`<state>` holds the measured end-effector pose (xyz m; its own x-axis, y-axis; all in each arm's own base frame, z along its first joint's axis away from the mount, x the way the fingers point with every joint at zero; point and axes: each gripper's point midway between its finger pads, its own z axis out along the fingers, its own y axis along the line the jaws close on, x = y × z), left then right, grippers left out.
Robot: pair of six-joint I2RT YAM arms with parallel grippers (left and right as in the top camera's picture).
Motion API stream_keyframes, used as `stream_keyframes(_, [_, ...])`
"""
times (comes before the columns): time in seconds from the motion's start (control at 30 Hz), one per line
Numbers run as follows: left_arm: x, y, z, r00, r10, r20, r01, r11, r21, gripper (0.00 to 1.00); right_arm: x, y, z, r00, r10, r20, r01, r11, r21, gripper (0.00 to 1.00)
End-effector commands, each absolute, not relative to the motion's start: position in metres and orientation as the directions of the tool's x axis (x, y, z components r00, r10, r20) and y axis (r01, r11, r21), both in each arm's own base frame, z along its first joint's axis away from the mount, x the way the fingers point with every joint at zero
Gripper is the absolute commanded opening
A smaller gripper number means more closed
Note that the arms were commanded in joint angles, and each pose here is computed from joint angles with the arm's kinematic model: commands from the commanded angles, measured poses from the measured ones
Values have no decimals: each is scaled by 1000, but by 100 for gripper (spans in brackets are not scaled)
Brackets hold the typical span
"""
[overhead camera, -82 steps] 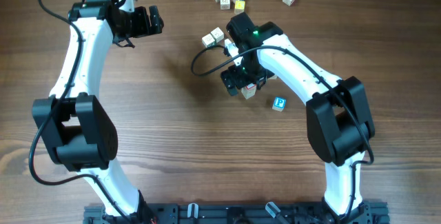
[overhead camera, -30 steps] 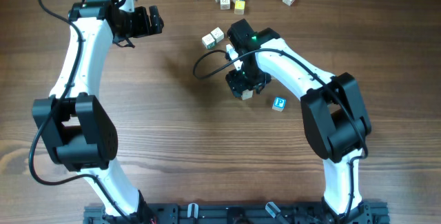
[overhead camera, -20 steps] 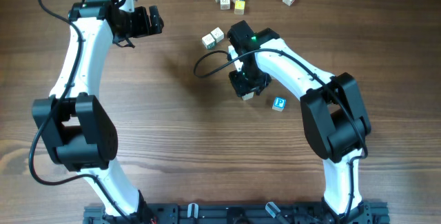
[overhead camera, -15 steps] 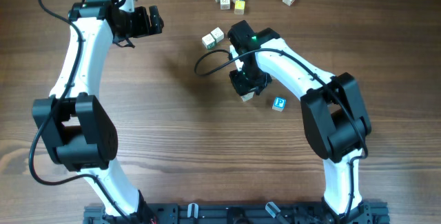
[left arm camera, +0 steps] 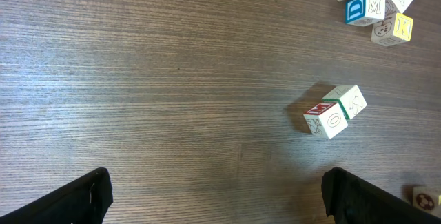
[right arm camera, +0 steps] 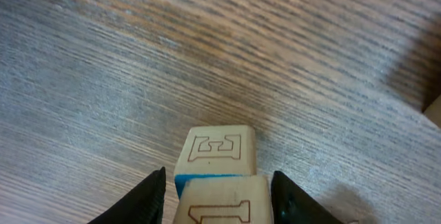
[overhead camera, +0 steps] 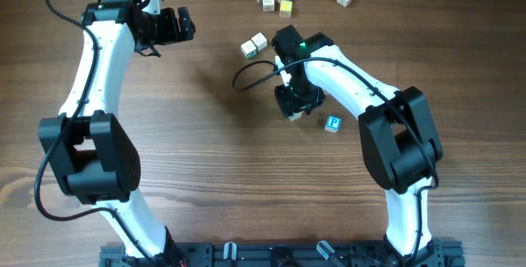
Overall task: Form a tower
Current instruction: 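Hold the block on the stack with the right gripper and adjust it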
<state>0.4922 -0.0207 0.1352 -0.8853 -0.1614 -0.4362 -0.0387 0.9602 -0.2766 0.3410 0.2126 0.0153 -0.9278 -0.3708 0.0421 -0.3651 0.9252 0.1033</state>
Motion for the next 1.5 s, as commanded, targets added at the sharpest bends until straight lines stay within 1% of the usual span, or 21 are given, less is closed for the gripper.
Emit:
stream_keyframes(0.0, [494, -22, 133, -886, -161, -435, -40, 961, -275, 100, 346, 216, 19, -938, -344, 33, -339, 934, 108, 49])
stream_keyframes(0.1, [494, -22, 133, -886, -161, -435, -40, 961, -275, 100, 346, 216, 19, -939, -343, 36, -338, 935, 108, 48])
stream_keyframes(0.27, [493, -22, 133, -886, -161, -434, -40, 961, -275, 100, 344, 215, 19, -938, -344, 41, -338, 935, 107, 38])
stream_keyframes(0.47, [494, -22, 133, -886, -161, -435, -40, 961, -275, 100, 345, 215, 19, -938, -344, 41, -338, 935, 106, 33])
stream_keyframes(0.53, [493, -22, 133, -886, -161, -434, -40, 961, -275, 100, 345, 215, 19, -938, -343, 41, -337, 935, 106, 28])
stream_keyframes(0.63, [493, -22, 133, -886, -161, -434, -40, 961, -275, 100, 345, 215, 19, -947, -319, 43, -313, 944, 105, 27])
stream_keyframes(0.8, [493, -22, 133, -886, -161, -434, -40, 961, -275, 100, 344, 215, 19, -947, -318, 45, -312, 944, 105, 19])
stream_keyframes(0.9, [494, -22, 133, -886, -161, -435, -40, 961, -275, 100, 345, 215, 19, -956, -290, 46, -284, 953, 104, 15])
stream_keyframes(1.03, [493, -22, 133, -886, -161, -434, -40, 961, -275, 100, 347, 213, 18, -969, -241, 44, -237, 968, 84, 5])
stream_keyframes(1.23, [494, -22, 133, -886, -161, -435, -40, 961, -275, 100, 349, 211, 18, -993, -110, 46, -107, 992, 65, 5])
stream_keyframes(1.3, [494, -22, 133, -886, -161, -435, -40, 961, -275, 100, 349, 211, 18, -998, -35, 48, -32, 998, 62, 5])
stream_keyframes(1.47, [494, -22, 133, -886, -161, -435, -40, 961, -275, 100, 351, 211, 18, -997, 53, 48, 56, 997, 58, 4])
